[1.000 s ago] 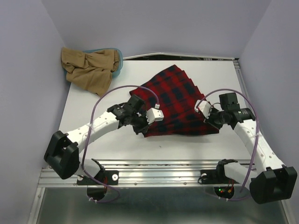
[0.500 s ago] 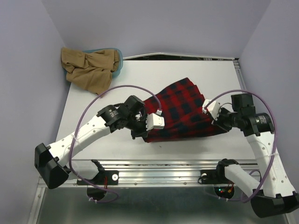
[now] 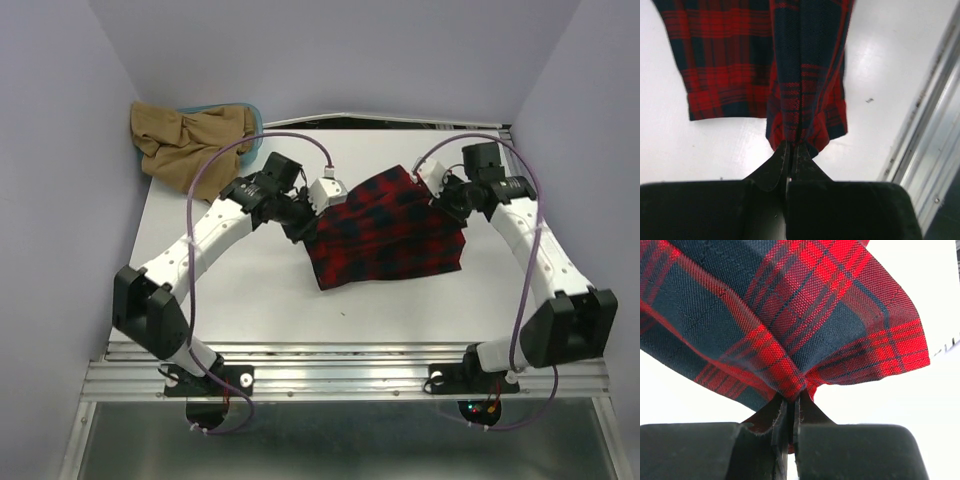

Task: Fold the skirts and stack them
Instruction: Fold the skirt

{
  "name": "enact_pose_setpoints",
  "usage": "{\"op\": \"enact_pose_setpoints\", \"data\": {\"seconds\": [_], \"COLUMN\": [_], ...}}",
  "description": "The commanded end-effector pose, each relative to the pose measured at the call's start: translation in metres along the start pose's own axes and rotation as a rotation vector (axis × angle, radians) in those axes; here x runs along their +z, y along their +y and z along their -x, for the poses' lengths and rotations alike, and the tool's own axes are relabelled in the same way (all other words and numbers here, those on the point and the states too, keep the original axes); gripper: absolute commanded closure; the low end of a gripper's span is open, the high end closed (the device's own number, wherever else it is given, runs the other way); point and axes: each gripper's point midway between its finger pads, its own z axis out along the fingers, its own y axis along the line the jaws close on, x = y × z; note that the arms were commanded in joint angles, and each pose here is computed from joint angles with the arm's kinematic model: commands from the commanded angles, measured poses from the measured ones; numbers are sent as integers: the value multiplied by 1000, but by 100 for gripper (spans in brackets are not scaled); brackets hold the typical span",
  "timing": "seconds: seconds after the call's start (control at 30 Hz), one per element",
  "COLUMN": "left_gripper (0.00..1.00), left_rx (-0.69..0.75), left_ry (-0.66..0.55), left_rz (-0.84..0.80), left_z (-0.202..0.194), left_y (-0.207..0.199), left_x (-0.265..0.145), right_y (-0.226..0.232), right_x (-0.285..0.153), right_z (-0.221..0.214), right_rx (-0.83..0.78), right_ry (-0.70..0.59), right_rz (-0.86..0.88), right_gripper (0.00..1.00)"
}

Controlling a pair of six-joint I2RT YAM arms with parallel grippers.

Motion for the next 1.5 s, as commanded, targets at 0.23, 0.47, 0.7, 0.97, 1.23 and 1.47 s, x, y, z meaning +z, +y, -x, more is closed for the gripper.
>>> {"op": "enact_pose_setpoints", "data": {"seconds": [0.23,0.47,0.7,0.97,1.23,1.47], "left_gripper": [100,91,59,50,50,36], "left_rx": [-203,-294,-370,-444,-282,-179], "left_ry": [-7,131,208,253,273,170], "left_rz": [199,174,154,98,3,-15], "left_z": [-13,-64,-91,-117,-109,-84], "left_y": [137,160,149,99,19,-23], "left_x": [65,121,130,109,81,49], "right_y": [-97,-112,-139,-123,-15,35], "right_x": [122,201,183,93,71,120], "right_z": [41,26,33,51,-6,-61], "right_rx": [25,141,237,364,501,559], "right_ry": [-88,-53,-49,-21,209,383], "right_rz": [-138,-156,-277,-229,58,160], "right_gripper": [99,29,0,0,0,2]}}
